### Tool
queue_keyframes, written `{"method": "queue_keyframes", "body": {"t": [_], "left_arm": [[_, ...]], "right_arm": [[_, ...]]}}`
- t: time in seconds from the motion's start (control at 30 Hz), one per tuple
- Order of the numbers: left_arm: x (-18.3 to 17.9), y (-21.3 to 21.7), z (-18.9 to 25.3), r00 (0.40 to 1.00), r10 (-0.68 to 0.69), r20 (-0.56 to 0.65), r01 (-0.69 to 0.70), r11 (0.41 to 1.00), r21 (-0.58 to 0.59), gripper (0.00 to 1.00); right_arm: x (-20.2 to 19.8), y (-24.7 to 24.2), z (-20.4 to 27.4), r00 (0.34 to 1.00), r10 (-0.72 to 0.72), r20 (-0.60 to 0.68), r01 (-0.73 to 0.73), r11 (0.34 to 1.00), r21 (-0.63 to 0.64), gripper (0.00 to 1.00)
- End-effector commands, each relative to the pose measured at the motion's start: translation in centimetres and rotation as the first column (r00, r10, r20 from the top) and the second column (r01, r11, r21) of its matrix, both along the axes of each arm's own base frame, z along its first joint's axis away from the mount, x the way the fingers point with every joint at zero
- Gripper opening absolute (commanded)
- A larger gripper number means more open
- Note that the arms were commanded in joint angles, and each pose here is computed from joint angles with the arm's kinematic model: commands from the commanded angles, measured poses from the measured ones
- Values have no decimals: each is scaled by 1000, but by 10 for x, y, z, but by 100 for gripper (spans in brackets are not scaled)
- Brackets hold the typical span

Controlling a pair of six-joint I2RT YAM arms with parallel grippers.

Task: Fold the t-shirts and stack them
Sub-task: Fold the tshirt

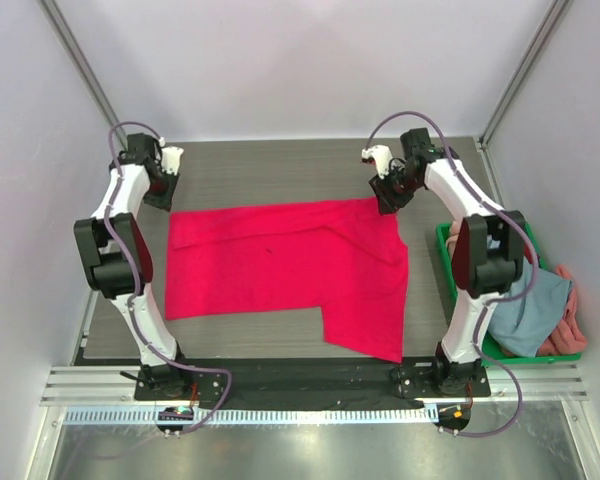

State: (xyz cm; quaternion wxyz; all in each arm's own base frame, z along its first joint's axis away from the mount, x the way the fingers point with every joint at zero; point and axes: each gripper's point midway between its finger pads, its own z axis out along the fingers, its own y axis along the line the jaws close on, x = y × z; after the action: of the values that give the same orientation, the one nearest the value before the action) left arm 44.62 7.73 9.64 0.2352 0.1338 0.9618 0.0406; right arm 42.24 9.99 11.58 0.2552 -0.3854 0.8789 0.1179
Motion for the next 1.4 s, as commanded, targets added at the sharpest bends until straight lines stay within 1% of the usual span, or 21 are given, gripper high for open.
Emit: {"method": "queue_keyframes", "body": {"t": [0.0, 0.1, 0.13, 0.17, 0.2, 0.33, 0.53, 0.7, 0.8, 0.97, 1.1, 1.23, 1.37], "left_arm": [[-3, -27, -19, 994, -51, -95, 42, 994, -96, 20], [-10, -40, -33, 984, -71, -166, 44, 986, -158, 14], [-12, -42, -34, 982, -66, -178, 37, 985, -166, 13], [-14, -44, -37, 979, -68, -191, 34, 983, -178, 12], [-17, -45, -41, 977, -68, -204, 29, 982, -185, 10], [-24, -50, -44, 973, -77, -216, 32, 978, -204, 7], [-38, -50, -55, 959, -78, -272, 21, 978, -207, 7], [-43, -47, -66, 950, -66, -305, 8, 982, -190, 7], [-44, -45, -70, 945, -58, -323, 0, 984, -179, 7], [-43, -45, -70, 946, -57, -319, -1, 984, -179, 7], [-42, -45, -71, 946, -55, -320, -3, 984, -179, 7], [-41, -44, -71, 946, -55, -320, -3, 984, -179, 7], [-41, -44, -72, 944, -56, -325, -2, 984, -178, 7]], "right_arm": [[9, 11, 0, 997, 69, -36, -68, 997, 41, 38], [13, 20, -11, 992, 96, -86, -90, 994, 68, 37], [12, 22, -14, 989, 103, -107, -95, 993, 73, 37], [16, 24, -12, 989, 108, -102, -100, 992, 77, 36], [16, 26, -19, 986, 116, -122, -106, 991, 85, 36], [20, 34, -26, 982, 134, -130, -121, 987, 106, 36], [21, 53, -41, 970, 196, -146, -180, 977, 117, 36], [25, 71, -55, 959, 240, -152, -225, 968, 108, 39], [33, 72, -61, 961, 234, -150, -221, 970, 96, 41], [45, 72, -64, 966, 225, -129, -216, 973, 81, 41], [50, 72, -64, 968, 218, -120, -211, 975, 74, 40], [56, 71, -61, 974, 210, -86, -205, 976, 67, 40], [56, 72, -68, 973, 207, -98, -202, 977, 62, 40]]}}
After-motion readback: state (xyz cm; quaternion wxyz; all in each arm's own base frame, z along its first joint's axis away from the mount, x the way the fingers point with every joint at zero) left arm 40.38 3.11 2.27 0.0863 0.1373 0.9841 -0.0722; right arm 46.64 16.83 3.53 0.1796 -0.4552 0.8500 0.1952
